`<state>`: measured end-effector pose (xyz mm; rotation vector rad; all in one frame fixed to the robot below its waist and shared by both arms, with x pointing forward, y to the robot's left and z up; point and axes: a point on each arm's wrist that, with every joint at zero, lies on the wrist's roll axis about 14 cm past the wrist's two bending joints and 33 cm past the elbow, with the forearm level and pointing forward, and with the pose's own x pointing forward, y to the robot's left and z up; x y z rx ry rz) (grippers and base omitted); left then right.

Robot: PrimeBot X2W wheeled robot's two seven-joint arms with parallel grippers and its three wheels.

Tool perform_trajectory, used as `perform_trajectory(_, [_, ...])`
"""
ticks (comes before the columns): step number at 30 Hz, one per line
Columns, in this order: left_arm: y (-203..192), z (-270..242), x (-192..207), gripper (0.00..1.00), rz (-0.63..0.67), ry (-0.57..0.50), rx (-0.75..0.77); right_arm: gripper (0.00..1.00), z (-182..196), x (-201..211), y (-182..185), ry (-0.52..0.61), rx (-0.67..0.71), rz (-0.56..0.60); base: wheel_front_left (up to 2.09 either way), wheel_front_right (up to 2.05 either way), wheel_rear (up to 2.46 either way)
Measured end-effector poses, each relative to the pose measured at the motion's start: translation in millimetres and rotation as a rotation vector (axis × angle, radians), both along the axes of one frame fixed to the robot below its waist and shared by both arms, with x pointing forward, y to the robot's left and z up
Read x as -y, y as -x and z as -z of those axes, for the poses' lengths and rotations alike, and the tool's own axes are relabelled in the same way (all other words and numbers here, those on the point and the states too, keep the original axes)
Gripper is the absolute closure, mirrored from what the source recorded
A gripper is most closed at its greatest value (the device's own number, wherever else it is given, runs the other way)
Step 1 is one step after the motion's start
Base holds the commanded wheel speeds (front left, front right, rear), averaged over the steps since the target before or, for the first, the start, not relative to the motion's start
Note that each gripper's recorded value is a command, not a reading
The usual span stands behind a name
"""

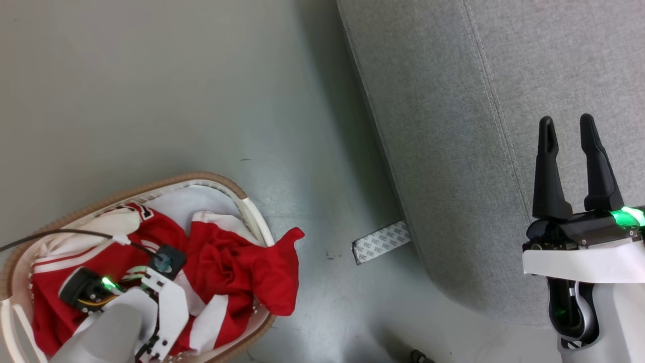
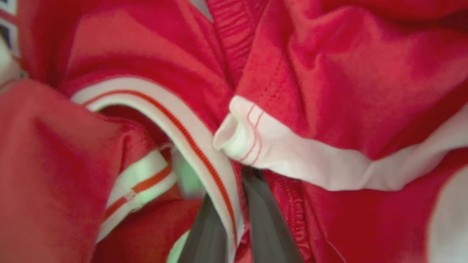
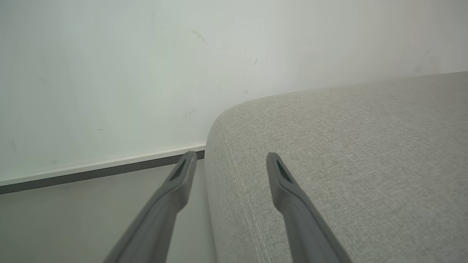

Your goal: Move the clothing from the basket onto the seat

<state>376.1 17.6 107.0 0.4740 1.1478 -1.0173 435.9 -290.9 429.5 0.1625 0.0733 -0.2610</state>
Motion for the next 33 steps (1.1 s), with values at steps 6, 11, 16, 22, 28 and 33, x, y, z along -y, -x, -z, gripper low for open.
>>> perform_trajectory(6, [-1,-13,-3,1.00,-0.014,0.016,0.019,0.00,-8,-6,-3,0.003,0.023,-0.020,0.00,0.00,0.00])
perform_trajectory(11, [-3,-38,5,1.00,-0.060,0.078,0.060,0.00,-23,-15,-3,0.021,0.056,-0.051,0.00,0.00,0.00])
perform_trajectory(16, [-1,-76,19,1.00,-0.131,0.169,0.118,0.00,-44,-19,6,0.047,0.098,-0.071,0.00,0.00,0.00])
perform_trajectory(22, [-1,-123,16,1.00,-0.202,0.228,0.219,0.00,-67,-35,17,0.040,0.154,-0.129,0.00,0.00,0.00])
perform_trajectory(28, [-13,-176,8,1.00,-0.331,0.305,0.350,0.00,-87,-53,31,0.019,0.207,-0.183,0.00,0.00,0.00])
perform_trajectory(33, [-25,-220,-2,1.00,-0.419,0.362,0.483,0.00,-103,-70,38,0.004,0.257,-0.235,0.00,0.00,0.00])
